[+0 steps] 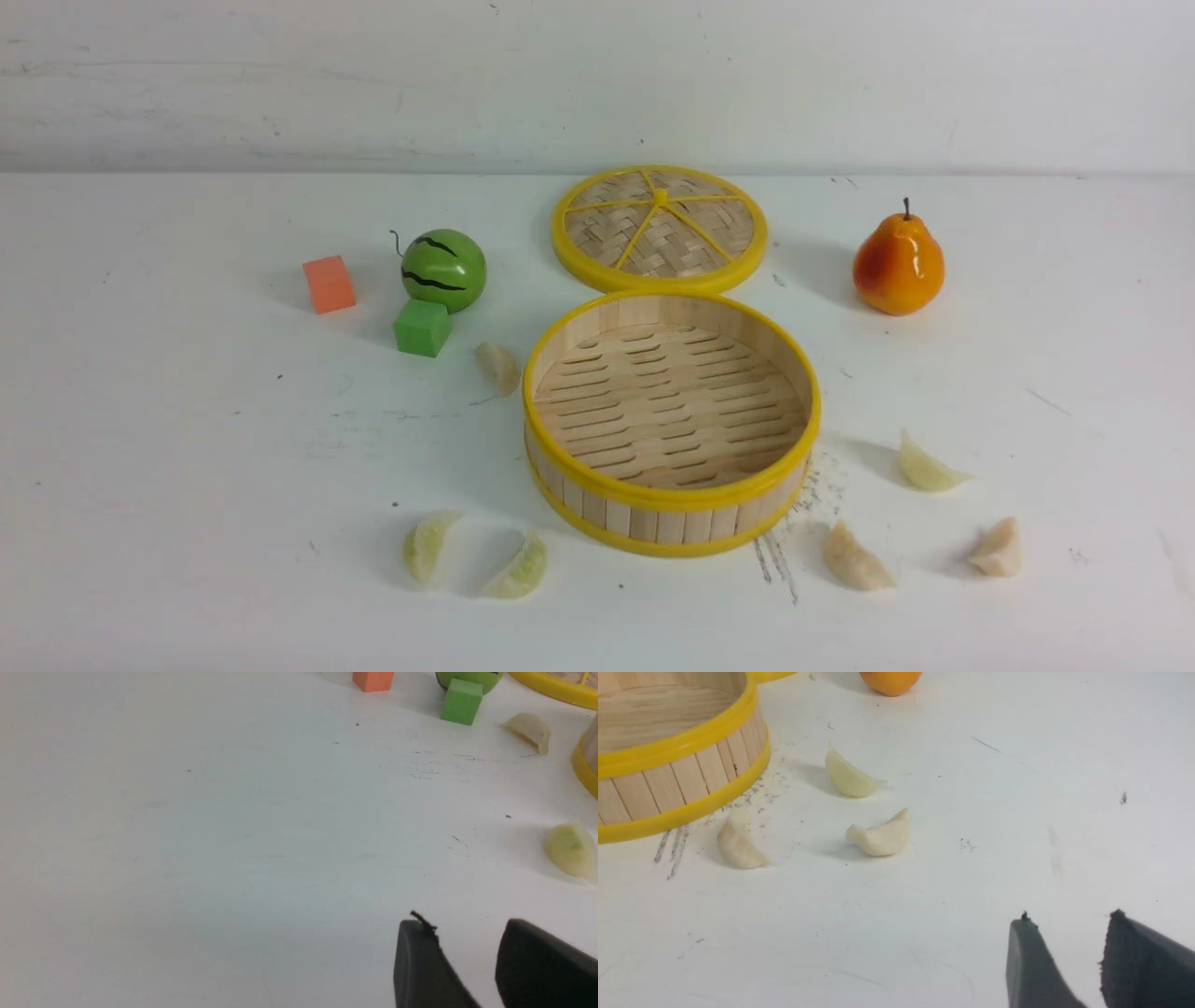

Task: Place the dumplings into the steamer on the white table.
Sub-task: 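Reach for and grasp a dumpling on the table with the left gripper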

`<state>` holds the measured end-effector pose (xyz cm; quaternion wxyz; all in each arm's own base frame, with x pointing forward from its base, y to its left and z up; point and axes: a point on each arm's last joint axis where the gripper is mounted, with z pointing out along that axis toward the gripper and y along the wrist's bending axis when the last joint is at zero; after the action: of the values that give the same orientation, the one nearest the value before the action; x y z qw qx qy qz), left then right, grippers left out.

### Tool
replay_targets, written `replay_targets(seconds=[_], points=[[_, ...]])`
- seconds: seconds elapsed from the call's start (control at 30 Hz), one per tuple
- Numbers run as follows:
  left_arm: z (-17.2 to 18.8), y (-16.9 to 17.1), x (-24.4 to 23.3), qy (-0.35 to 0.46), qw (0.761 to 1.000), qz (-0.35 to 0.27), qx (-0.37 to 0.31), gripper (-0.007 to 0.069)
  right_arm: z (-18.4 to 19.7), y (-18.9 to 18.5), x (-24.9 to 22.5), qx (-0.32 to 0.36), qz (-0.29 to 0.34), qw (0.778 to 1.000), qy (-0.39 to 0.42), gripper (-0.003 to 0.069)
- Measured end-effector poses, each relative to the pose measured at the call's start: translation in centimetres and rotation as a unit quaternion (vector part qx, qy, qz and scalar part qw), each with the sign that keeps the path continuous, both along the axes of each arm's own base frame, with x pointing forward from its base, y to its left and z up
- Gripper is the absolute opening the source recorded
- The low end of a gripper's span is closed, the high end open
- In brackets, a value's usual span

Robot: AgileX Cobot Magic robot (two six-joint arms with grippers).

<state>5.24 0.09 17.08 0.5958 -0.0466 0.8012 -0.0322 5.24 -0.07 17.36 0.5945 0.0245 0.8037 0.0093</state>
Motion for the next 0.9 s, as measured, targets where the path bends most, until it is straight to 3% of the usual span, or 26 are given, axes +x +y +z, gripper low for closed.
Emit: replay_targets(seconds=[0.9], points=[[0.02,0.23,0.0,0.0,0.999,0.003,0.035,0.0237,0.0,-0.02,0.0,-0.003,0.0,1.0,0.0,0.024]])
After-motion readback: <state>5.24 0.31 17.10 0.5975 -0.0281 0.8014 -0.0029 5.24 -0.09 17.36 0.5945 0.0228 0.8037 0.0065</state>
